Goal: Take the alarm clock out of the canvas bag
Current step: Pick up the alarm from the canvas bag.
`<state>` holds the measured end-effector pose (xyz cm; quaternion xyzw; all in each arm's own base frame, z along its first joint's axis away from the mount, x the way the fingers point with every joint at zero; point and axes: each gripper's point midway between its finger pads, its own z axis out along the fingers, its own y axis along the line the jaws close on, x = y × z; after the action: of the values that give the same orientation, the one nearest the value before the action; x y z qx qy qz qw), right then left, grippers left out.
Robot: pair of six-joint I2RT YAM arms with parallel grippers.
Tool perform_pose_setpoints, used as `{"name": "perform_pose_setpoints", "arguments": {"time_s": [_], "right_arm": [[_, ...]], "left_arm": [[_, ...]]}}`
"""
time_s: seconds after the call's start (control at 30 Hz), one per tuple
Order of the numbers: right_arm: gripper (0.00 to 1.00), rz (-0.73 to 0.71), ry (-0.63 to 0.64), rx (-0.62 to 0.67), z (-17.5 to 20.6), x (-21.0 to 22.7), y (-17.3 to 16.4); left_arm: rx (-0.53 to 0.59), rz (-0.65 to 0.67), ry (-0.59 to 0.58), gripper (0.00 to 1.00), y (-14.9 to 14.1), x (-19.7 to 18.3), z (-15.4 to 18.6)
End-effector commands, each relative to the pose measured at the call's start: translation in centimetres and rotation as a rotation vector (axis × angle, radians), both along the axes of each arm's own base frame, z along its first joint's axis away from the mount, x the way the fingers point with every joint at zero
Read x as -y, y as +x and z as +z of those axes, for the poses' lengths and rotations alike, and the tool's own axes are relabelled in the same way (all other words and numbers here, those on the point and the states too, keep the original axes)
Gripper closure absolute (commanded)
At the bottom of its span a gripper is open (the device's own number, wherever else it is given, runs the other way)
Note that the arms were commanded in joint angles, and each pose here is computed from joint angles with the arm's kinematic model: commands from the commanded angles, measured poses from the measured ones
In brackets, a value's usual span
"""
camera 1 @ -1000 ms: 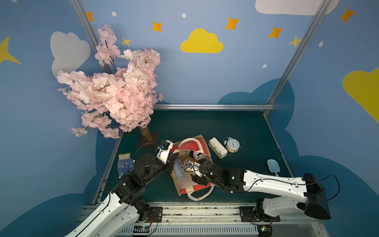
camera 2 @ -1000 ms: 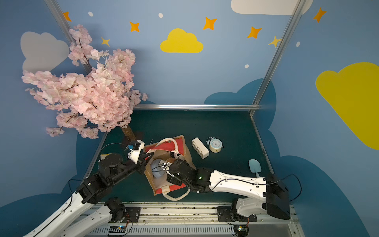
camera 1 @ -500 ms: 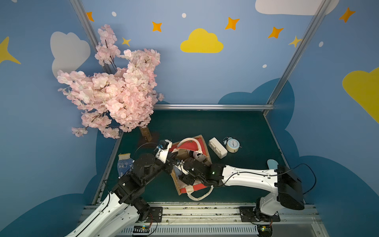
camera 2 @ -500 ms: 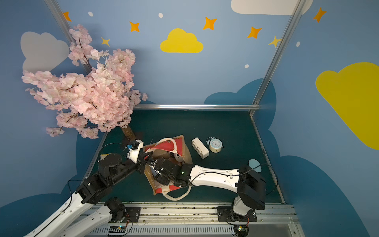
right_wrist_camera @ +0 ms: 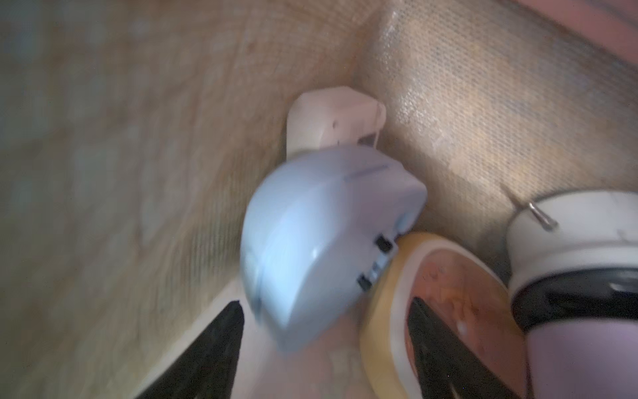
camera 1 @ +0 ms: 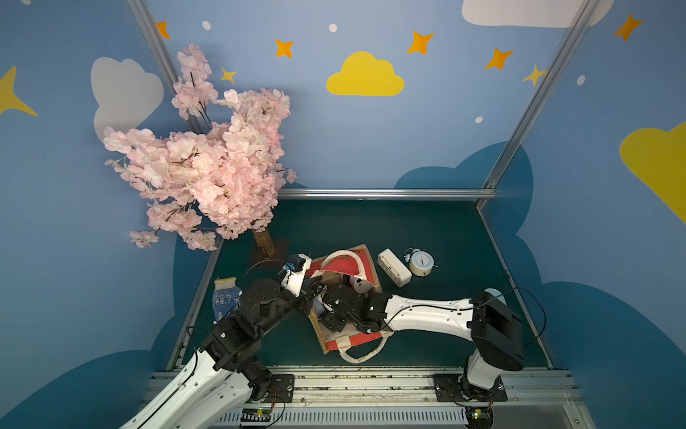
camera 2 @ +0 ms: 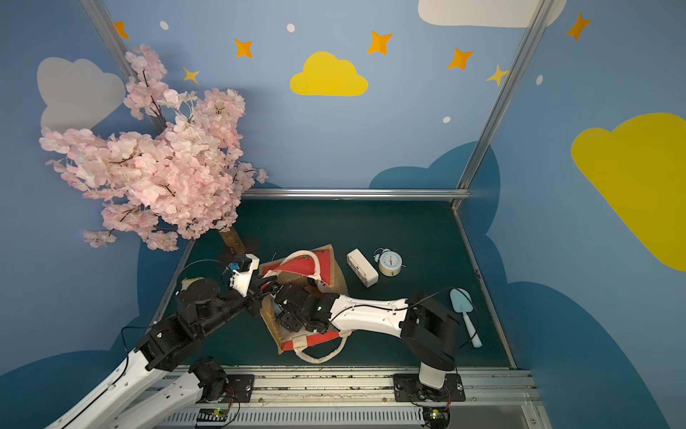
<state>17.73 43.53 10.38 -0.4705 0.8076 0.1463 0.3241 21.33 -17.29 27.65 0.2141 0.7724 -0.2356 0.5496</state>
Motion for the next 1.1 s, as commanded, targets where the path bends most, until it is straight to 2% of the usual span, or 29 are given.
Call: {"name": "perform_pose_setpoints", "arguments": {"time_s": [0.0, 0.13, 0.37, 0.53, 0.67, 0.9, 1.07], "right_arm": [[0.22, -0.059, 0.028, -0.045, -0.1, -1.4, 1.1], [0.18, -0.106, 0.034, -0.065, -0.8, -2.2, 1.9], [0.21, -0.247, -0.052, -0.059, -3.0, -0.5, 4.8], [0.36, -0.289, -0.054, -0.069, -3.7, 0.8, 5.9], [0.48, -0.278, -0.007, -0.030, -2.5, 1.7, 6.0], [0.71, -0.217, 0.088, -0.060, -1.0, 2.4, 5.1], [0.75, -0.200, 0.130, -0.066, 0.4, 2.1, 4.8]], "left_arm": [[0.068, -0.037, -0.079, 0.94, -0.5, 0.6, 3.0], [0.069, -0.037, -0.076, 0.94, -0.6, 0.5, 3.0], [0.065, -0.036, -0.077, 0.94, -0.6, 0.5, 3.0], [0.072, -0.037, -0.072, 0.94, -0.7, 0.4, 3.0], [0.068, -0.032, -0.057, 0.94, -0.7, 0.2, 2.7], [0.074, -0.010, -0.060, 0.94, -0.6, -0.2, 2.5], [0.079, -0.012, -0.056, 0.94, -0.6, -0.2, 2.5]]}}
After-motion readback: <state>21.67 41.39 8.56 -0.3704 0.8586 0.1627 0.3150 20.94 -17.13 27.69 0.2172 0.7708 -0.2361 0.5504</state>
